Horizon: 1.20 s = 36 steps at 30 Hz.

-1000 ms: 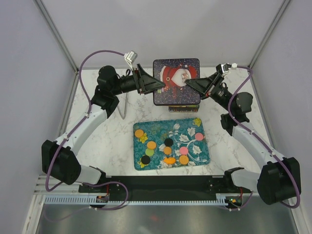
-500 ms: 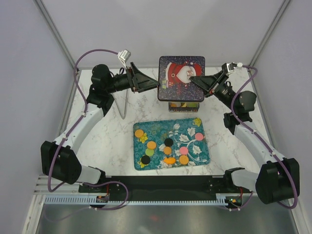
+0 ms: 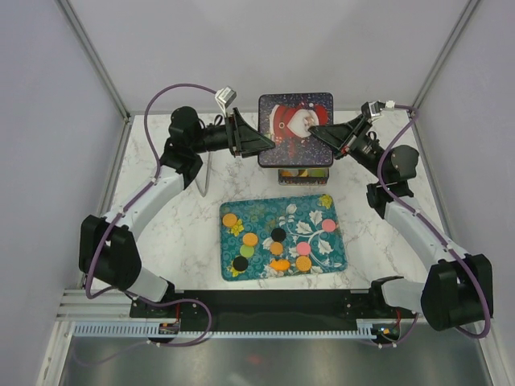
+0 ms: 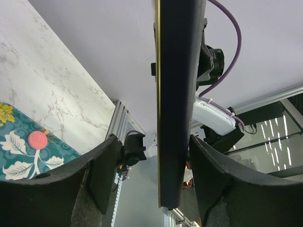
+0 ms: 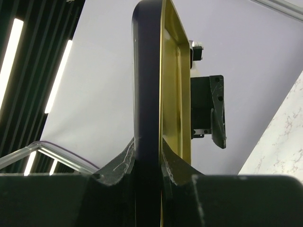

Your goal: Pack the cookies

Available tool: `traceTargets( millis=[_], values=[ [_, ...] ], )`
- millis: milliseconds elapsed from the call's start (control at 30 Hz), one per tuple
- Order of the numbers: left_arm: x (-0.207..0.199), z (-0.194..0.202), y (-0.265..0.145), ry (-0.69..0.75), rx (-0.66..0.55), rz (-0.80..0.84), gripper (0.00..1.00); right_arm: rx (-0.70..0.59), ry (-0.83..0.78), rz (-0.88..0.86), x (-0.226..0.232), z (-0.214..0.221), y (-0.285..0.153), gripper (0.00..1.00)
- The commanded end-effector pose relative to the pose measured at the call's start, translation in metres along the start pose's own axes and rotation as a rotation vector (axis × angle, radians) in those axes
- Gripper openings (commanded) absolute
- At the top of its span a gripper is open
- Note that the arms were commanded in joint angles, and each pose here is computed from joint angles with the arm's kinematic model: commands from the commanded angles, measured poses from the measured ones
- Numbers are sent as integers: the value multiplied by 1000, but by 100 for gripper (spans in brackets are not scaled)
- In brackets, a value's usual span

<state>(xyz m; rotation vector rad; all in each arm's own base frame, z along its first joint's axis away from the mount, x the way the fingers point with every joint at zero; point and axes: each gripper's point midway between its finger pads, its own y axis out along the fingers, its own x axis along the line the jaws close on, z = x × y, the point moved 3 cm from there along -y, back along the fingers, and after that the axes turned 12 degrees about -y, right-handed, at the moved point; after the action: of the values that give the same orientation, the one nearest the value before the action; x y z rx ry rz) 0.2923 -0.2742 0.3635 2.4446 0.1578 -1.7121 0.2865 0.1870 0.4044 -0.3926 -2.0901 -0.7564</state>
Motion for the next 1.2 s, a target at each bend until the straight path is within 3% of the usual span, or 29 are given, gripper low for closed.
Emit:
traceTargets(
  millis=[0,400,733,933,1167],
  values=[
    [-28,-4,3,56,17,63,66,5,-66,-51,14,-3,7,0],
    [-22,-12,9,35,3,64,45,19,-33,-33,-13,5,8,0],
    [-8,-19,16,14,2,66,20,34,-30,41,-41,9,7,4],
    [-1,-22,19,0,2,71,8,64,-79,144,-61,10,8,21],
    [3,-22,19,-23,2,104,5,97,-174,282,-85,7,7,45]
  ],
)
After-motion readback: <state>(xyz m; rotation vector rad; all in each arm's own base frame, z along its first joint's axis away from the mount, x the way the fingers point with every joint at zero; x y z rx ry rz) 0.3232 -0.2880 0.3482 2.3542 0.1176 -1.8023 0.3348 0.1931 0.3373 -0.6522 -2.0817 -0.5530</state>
